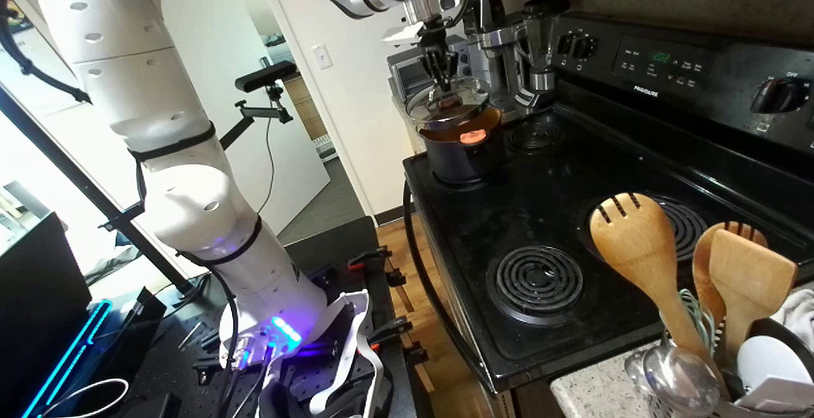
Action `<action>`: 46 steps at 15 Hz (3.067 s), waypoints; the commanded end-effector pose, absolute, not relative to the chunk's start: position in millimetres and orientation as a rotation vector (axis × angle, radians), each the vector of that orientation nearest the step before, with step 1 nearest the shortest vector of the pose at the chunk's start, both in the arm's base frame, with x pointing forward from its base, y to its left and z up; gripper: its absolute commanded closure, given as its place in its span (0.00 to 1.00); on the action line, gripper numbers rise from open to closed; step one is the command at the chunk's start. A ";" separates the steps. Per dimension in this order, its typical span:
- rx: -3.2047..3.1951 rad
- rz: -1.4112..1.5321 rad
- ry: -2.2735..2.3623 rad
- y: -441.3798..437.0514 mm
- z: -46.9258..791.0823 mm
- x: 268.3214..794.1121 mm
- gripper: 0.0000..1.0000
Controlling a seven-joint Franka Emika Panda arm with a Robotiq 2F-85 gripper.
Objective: Cover the pot with the lid
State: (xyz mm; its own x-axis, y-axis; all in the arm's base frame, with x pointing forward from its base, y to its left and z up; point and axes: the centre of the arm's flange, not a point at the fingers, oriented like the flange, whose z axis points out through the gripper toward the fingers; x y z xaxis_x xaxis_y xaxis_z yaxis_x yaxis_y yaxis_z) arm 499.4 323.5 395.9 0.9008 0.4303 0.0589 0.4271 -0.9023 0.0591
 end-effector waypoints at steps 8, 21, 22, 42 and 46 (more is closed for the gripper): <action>2.988 0.128 0.712 336.3 391.1 513.6 0.98; 2.941 0.129 0.757 343.1 371.0 525.1 0.98; 2.935 0.128 0.758 342.8 368.6 526.6 0.98; 2.914 0.106 0.794 354.8 348.4 538.6 0.98; 2.914 0.101 0.788 353.7 346.4 540.0 0.98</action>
